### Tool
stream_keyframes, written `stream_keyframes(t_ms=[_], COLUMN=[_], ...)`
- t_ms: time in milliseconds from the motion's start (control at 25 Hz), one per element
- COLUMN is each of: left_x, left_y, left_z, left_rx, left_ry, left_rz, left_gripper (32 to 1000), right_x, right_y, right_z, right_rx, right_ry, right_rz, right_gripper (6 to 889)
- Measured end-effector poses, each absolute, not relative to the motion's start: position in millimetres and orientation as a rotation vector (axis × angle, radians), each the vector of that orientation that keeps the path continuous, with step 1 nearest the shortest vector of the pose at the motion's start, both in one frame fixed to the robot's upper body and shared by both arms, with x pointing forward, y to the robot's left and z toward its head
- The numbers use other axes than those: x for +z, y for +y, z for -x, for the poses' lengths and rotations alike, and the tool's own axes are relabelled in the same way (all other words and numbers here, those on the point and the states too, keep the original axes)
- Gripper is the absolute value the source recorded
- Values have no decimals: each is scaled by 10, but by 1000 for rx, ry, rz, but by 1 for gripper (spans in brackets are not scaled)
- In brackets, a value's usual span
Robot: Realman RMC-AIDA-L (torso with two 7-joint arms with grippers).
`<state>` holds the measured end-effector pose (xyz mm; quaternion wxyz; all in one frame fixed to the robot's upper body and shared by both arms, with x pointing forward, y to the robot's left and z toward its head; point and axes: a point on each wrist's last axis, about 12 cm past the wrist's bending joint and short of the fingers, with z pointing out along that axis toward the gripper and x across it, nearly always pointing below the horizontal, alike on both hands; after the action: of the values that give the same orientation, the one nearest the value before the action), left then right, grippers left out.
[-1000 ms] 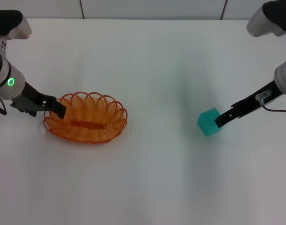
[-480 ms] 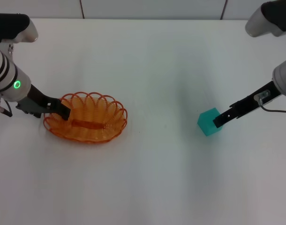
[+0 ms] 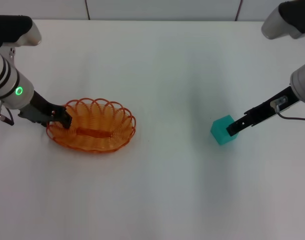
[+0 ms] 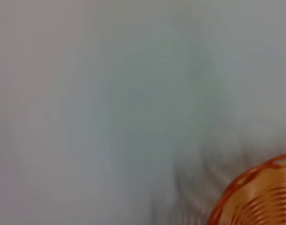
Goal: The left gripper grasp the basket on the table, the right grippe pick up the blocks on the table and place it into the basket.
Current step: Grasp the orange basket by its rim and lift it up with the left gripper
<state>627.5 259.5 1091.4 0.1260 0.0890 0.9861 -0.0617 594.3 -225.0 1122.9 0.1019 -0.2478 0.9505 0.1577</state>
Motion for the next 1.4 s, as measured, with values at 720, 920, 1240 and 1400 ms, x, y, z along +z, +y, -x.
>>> stream_keyframes(t_ms=[720, 920, 1240, 1400], left_x=[10920, 10920, 10935, 10992], left_y=[2596, 2592, 2599, 2625], left_z=[-6267, -6266, -6267, -6260], left_rx=[-232, -233, -244, -337], left_ry=[2860, 2860, 2859, 2857], left_rz=[-283, -289, -279, -226], left_gripper=[202, 158, 155, 144], right_x=[11226, 11229, 11229, 11226], right_y=[-2253, -2249, -2249, -2250], right_z=[-5940, -5942, -5943, -5950], right_rx=[468, 467, 468, 465], right_ry=[2807, 2805, 2805, 2802], right_rz=[732, 733, 733, 729], right_gripper=[874, 874, 873, 873])
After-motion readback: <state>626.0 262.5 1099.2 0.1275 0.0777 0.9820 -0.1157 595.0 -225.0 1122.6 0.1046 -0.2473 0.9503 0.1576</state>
